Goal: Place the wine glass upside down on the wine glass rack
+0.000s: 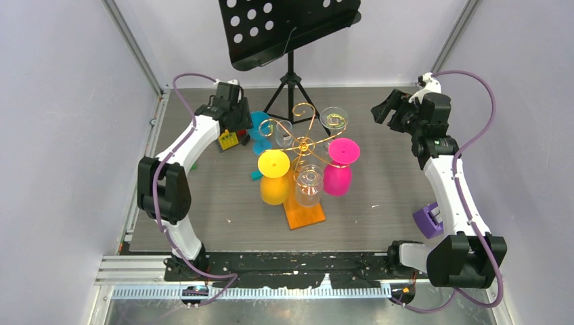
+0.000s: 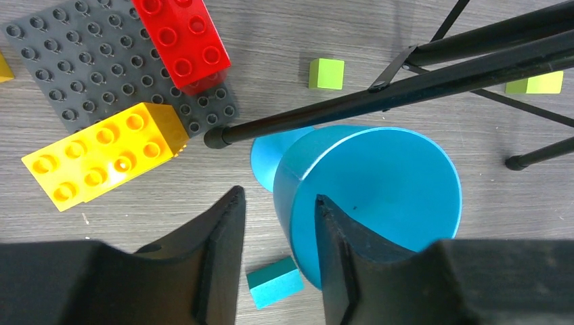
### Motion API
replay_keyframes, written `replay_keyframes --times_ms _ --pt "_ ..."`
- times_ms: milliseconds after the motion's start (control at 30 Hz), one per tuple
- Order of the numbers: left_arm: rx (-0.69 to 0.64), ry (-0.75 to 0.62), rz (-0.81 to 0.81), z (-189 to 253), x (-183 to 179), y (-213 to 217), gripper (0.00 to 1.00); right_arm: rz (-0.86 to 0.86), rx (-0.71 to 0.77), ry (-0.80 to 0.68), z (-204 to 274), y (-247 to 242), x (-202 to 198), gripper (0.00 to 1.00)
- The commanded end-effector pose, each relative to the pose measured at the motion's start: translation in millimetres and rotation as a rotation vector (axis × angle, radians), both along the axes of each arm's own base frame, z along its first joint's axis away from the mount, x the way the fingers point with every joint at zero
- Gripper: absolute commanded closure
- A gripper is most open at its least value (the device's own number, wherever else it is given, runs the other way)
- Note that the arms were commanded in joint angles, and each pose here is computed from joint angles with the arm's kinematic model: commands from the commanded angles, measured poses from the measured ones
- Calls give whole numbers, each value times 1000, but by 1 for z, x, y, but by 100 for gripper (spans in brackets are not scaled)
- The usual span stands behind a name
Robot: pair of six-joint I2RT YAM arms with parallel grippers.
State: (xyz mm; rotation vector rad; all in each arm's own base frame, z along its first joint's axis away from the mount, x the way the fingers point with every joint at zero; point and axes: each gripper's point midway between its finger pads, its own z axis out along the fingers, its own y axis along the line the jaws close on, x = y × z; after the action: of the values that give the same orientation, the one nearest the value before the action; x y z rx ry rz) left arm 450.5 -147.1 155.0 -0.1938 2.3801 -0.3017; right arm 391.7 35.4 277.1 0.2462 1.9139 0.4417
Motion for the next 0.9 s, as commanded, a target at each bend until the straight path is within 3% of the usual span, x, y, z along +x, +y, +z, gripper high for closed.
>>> replay_keyframes --times_ms 0,467,867 --pt "21 -68 -8 23 11 -1 62 18 -2 -57 19 5 -6 19" --pt "33 -78 -14 27 5 2 100 14 -15 -79 28 3 -8 19" --pt "27 -231 37 92 -38 26 100 -29 -56 -132 58 -6 -16 19"
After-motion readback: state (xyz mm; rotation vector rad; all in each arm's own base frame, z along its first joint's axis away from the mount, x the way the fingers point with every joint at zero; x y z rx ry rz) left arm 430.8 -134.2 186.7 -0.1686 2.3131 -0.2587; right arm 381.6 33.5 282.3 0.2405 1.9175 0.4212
